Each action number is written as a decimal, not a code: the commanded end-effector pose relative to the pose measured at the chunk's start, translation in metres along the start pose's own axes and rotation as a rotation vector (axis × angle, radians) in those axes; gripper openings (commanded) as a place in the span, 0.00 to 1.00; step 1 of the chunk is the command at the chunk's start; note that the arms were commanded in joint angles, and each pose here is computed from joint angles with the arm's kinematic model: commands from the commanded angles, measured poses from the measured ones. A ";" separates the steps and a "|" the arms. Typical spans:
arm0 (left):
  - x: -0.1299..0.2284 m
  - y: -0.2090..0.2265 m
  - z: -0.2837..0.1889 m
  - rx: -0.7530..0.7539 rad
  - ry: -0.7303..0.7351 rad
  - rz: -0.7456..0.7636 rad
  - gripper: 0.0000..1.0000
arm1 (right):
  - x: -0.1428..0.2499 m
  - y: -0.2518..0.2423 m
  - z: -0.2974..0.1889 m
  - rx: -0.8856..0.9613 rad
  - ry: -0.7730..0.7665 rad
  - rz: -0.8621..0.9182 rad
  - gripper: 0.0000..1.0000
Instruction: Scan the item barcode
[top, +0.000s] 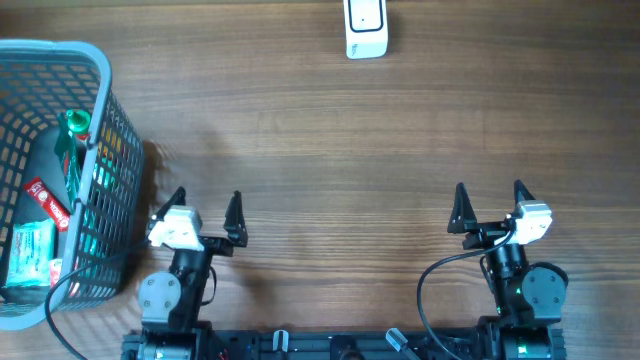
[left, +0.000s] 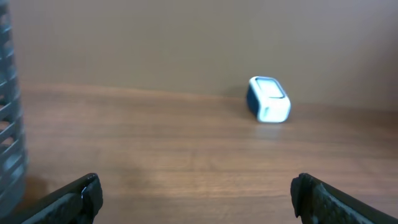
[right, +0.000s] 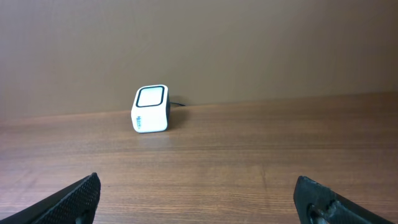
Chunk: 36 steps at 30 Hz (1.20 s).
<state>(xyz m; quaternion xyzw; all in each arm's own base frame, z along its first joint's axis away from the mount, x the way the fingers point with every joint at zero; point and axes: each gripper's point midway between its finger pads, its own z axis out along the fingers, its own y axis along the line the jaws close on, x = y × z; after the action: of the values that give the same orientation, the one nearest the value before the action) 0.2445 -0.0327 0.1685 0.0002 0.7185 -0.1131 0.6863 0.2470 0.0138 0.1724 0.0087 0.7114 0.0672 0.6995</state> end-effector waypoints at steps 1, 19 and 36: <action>-0.011 -0.026 -0.003 0.152 -0.033 0.004 1.00 | 0.001 -0.002 0.000 0.012 0.002 -0.010 1.00; -0.179 -0.052 -0.004 0.142 -0.038 -0.004 1.00 | 0.001 -0.002 0.000 0.012 0.002 -0.010 1.00; -0.221 -0.029 -0.021 -0.066 0.116 0.039 1.00 | 0.001 -0.002 0.000 0.012 0.002 -0.010 1.00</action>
<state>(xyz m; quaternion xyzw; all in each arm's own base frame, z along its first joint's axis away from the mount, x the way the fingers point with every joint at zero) 0.2341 -0.0483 0.3704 0.0397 0.7720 -0.1334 0.6201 0.2473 0.0131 0.1715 0.0102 0.7127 0.0659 0.6983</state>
